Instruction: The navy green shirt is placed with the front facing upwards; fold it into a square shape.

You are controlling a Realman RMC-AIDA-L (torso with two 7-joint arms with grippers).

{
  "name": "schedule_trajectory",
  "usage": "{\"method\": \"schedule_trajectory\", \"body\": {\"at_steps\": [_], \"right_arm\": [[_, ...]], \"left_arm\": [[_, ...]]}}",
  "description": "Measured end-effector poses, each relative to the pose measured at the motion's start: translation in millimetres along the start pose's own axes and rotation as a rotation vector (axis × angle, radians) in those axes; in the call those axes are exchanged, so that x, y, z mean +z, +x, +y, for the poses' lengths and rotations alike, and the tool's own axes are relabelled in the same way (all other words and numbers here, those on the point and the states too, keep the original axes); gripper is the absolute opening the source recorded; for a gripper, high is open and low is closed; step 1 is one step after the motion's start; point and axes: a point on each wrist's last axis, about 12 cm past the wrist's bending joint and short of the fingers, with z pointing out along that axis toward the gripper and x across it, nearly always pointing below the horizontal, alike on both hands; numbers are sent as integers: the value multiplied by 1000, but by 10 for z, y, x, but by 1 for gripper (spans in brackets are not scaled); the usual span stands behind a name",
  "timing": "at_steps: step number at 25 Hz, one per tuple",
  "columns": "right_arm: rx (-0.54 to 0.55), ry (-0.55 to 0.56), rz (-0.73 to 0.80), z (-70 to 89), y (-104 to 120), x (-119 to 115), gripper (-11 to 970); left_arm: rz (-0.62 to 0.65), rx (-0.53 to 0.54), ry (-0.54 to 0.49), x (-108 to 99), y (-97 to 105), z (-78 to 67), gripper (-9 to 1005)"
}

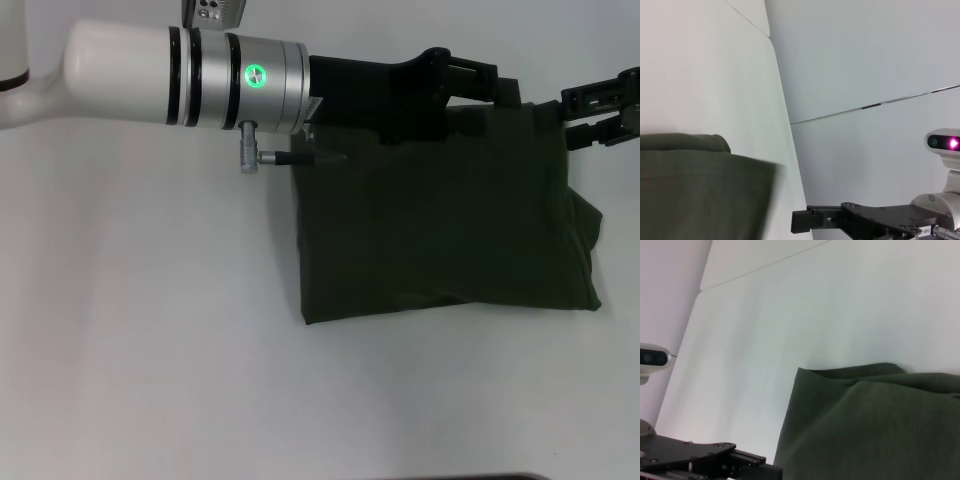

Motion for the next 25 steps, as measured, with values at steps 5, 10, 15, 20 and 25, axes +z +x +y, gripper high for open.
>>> {"method": "schedule_trajectory", "body": {"at_steps": [5,10,15,20,25], "right_arm": [[3,3,-4,-15,6,-22,941],[7,11,-11,-27,-1,-59,941],[16,51,-17,-86,13,-106,940],[49,150,-45,-239,33,-149,941],[42,206,-66,-304,13,-149,940]], "left_arm": [[-10,0,15,-40,-20,-14,478],[22,52,22,-232,-32,-40,661],[4,75,-6,-750,-25,67,811],[-90,38,-70,-1268,8,231,877],[-118,31,-123,-1655,44,310,877]]}}
